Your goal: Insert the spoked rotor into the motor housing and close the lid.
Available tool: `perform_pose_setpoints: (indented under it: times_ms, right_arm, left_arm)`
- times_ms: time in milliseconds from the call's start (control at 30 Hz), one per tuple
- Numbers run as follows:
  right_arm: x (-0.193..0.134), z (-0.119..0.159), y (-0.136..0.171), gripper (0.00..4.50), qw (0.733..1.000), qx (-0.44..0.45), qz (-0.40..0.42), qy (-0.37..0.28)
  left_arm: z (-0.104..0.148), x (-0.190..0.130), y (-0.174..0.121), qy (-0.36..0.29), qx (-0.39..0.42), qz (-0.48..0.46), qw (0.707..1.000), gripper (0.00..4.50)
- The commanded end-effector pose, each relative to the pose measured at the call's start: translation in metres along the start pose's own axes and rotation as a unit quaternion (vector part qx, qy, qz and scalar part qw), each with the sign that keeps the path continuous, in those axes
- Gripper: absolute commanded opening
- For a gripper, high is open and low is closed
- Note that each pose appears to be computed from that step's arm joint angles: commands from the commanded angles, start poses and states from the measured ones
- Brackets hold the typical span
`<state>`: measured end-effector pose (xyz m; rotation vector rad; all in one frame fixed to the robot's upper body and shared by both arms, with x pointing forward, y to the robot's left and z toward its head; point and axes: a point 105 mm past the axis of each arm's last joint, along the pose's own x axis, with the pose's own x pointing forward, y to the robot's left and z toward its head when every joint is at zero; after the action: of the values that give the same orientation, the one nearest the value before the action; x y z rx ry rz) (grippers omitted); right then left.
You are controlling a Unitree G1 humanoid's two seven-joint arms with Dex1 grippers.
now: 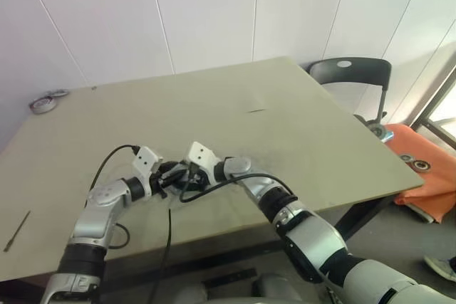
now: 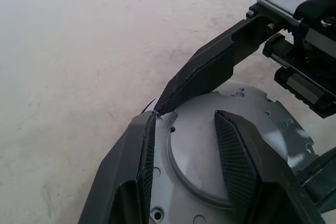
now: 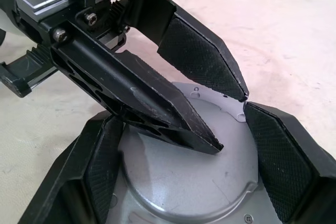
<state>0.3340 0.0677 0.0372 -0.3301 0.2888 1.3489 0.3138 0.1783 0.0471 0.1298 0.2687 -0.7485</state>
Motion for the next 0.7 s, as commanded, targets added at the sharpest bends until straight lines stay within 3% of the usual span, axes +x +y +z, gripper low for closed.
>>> perform_pose_setpoints:
  times_ms: [33, 267, 700]
  right_arm:
    - [-0.014, -0.061, 0.014, 3.27, 0.991, 0.068, 0.045, 0.105]
    - [-0.017, -0.045, -0.007, 3.27, 0.994, 0.047, 0.010, 0.101]
    - [-0.015, -0.042, -0.008, 3.27, 0.994, 0.044, 0.006, 0.097]
  left_arm:
    - [-0.009, 0.002, -0.007, 0.021, -0.008, -0.014, 1.000, 1.88]
    - [-0.030, -0.004, -0.004, 0.078, 0.003, -0.008, 0.997, 1.88]
    - [-0.043, -0.013, -0.025, 0.122, -0.009, -0.077, 0.990, 1.88]
